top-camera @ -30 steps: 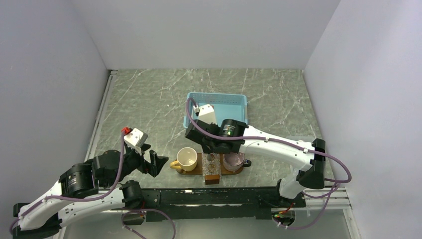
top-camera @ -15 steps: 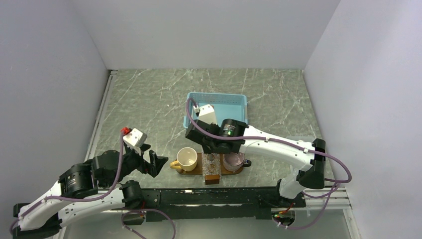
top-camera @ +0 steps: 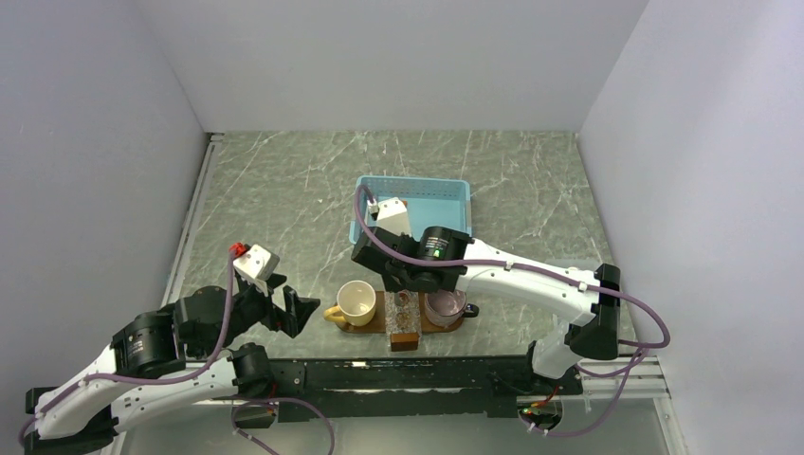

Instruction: Prepare toiletry sets of a toothbrush and toothpaste on the tray

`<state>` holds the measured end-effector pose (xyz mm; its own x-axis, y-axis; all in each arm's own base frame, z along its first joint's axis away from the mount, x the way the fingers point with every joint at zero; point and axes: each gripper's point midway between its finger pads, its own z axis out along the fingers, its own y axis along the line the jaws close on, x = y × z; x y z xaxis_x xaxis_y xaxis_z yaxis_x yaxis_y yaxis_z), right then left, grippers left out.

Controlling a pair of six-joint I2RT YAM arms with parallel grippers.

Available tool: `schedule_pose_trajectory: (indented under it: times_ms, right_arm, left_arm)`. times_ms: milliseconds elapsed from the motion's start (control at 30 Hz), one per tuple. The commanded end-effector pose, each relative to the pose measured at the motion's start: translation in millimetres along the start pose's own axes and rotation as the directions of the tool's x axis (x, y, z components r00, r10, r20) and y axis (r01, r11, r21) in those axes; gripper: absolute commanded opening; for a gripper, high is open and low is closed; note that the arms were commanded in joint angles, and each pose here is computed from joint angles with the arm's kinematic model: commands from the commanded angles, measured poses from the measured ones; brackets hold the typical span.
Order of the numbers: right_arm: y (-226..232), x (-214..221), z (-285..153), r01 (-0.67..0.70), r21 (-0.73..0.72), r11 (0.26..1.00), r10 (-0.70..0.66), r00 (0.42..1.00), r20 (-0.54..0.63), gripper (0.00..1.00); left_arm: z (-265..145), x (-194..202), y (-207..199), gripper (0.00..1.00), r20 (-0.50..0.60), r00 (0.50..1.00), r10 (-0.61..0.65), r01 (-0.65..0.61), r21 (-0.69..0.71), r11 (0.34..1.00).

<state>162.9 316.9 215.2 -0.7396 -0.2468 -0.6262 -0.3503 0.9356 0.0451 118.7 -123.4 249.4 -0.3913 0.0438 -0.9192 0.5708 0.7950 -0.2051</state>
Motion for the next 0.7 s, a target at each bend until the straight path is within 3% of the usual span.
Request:
schedule_pose_trajectory:
  times_ms: [0,667]
  right_arm:
    - [-0.9,-1.7,-7.8,-0.016,-0.007,1.0,0.016,1.0,0.01,0.0]
    - [-5.9,2.6,-1.4,-0.009,0.03,1.0,0.009,1.0,0.006,0.0]
  left_arm:
    - [-1.1,-3.0,-3.2,0.99,0.015,1.0,-0.016,0.016,0.018,1.0]
    - [-0.5,-2.5,-3.7,0.99,0.011,1.0,-0.014,0.014,0.019,1.0]
